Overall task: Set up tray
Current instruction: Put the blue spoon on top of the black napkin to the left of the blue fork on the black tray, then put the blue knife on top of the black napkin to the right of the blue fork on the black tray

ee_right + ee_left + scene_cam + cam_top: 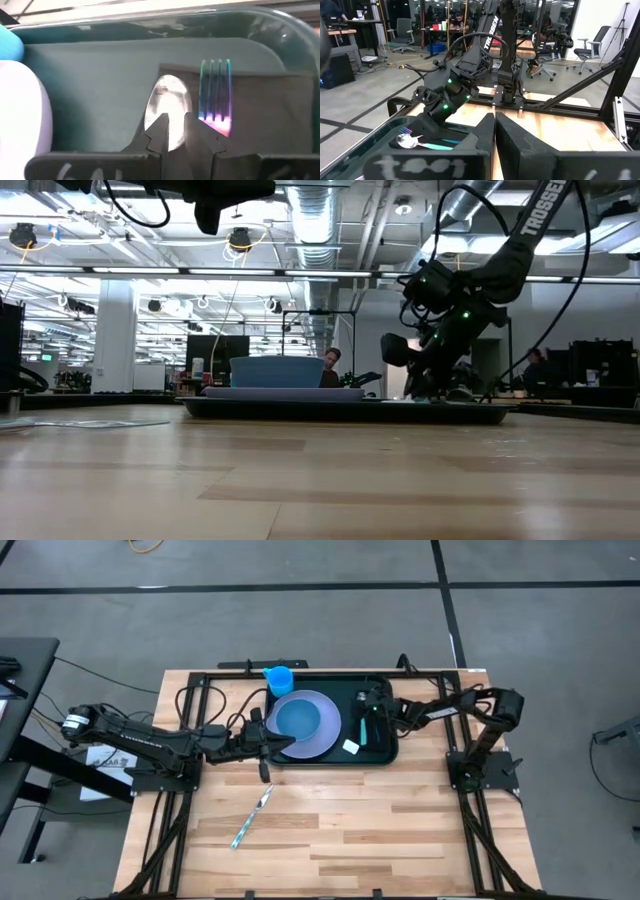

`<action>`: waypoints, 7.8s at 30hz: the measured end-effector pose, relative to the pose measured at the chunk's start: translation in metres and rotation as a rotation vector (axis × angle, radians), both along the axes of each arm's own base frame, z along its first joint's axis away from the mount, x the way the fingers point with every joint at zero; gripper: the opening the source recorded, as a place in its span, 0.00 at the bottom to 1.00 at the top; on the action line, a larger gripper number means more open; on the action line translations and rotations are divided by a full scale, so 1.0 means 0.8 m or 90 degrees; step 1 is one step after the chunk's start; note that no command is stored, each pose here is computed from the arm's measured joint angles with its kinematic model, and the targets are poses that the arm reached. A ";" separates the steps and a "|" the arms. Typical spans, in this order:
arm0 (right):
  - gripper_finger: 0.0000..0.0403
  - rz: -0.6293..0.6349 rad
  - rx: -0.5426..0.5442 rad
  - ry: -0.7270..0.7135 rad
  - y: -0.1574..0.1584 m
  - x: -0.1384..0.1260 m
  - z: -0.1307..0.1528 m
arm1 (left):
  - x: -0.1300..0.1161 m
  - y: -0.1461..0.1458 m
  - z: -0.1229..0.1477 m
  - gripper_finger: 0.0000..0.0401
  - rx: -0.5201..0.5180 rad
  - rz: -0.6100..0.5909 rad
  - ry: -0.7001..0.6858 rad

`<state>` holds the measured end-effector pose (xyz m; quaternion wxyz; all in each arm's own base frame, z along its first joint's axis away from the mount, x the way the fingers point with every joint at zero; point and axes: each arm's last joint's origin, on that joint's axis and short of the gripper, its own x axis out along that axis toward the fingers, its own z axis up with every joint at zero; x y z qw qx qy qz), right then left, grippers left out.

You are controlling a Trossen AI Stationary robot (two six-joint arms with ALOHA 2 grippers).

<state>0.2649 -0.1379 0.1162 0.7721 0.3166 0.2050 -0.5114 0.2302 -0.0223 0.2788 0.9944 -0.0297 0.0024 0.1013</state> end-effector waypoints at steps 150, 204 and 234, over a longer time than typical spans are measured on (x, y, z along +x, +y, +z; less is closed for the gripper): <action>0.13 0.571 -0.256 0.111 0.189 -0.041 0.141 | 0.023 -0.144 -0.181 0.04 -0.565 0.309 0.921; 0.13 0.953 -0.799 -0.149 0.320 -0.053 0.208 | 0.192 -0.089 0.104 0.03 0.050 -0.440 0.359; 0.17 0.981 -0.888 -0.220 0.324 -0.046 0.258 | 0.194 -0.086 0.108 0.03 0.063 -0.510 0.330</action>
